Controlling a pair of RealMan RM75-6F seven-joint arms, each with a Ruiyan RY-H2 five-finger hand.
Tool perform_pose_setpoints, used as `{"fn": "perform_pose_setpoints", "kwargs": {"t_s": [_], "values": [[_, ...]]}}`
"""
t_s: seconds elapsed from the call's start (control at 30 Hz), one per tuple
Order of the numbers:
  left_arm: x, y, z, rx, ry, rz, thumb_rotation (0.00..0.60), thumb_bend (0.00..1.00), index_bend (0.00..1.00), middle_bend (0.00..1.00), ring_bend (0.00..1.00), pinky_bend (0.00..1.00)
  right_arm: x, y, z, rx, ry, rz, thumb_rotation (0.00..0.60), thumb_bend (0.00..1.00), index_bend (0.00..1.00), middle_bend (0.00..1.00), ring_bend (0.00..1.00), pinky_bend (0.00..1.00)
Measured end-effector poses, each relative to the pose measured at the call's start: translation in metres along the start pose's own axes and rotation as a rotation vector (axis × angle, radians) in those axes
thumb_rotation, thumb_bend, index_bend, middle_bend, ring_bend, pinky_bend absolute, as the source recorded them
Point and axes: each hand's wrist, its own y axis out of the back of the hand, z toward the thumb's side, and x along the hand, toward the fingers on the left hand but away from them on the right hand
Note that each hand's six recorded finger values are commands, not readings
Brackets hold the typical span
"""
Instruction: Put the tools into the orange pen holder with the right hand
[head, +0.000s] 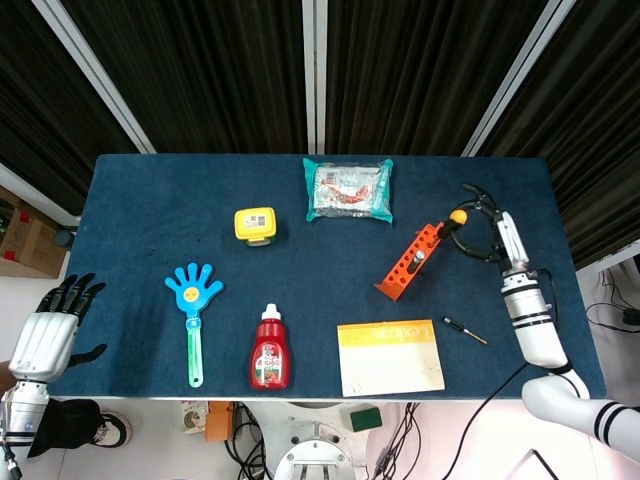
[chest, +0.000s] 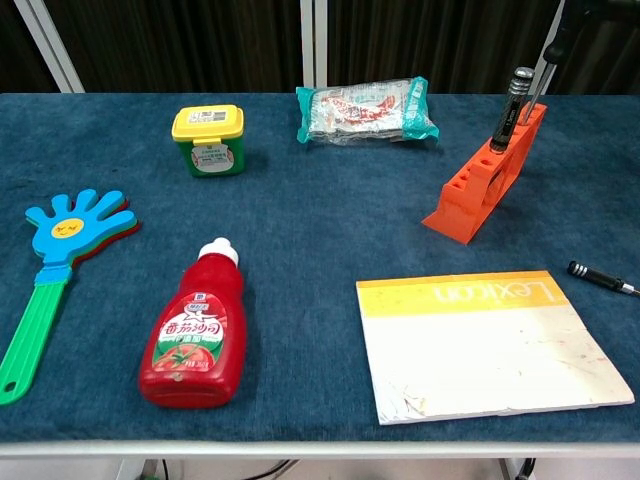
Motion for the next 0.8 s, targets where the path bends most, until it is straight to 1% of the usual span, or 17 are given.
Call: {"fn": "perform_pose_setpoints", "kwargs": {"t_s": [0.03,0.07,0.13,0.23,0.4,0.63,0.8], "values": [[0.000,0.000,0.000,0.001,0.001,0.000,0.600,0.05,0.15,0.07,0.03,0.18,0.000,0.000,-0.001,0.006,-0.001,0.005,0.600,0.16,0.17,0.02,0.00,0.00],[0.000,0.000,0.000,0.001,0.002,-0.001,0.600,0.05,0.15,0.07,0.03,0.18,0.001,0.000,-0.001,0.013,-0.001,0.009,0.600,0.12,0.07,0.01,0.00,0.00],[0.000,-0.001,0.000,0.002,0.001,-0.003,0.600,0.05,0.15,0.07,0.03,0.18,0.001,0.002,-0.002,0.021,-0.001,0.014,0.600,0.09,0.00,0.00,0.00,0.00],[0.000,-0.001,0.001,0.002,-0.002,-0.003,0.600,0.05,0.15,0.07,0.03,0.18,0.003,0.003,-0.002,0.025,0.004,0.019,0.600,0.08,0.00,0.00,0.00,0.00],[0.000,-0.001,0.001,0.002,-0.001,-0.003,0.600,0.05,0.15,0.07,0.03,0.18,0.003,0.007,0.000,0.004,0.017,0.002,0.600,0.08,0.00,0.00,0.00,0.00],[0.000,-0.001,0.001,0.003,-0.003,-0.003,0.600,0.05,0.15,0.07,0.03,0.18,0.006,0.009,0.002,-0.002,0.027,-0.005,0.600,0.10,0.00,0.00,0.00,0.00],[0.001,-0.001,0.001,0.003,-0.001,-0.002,0.600,0.05,0.15,0.07,0.03,0.18,0.015,0.013,0.007,0.049,0.078,-0.021,0.600,0.10,0.00,0.00,0.00,0.00]]}}
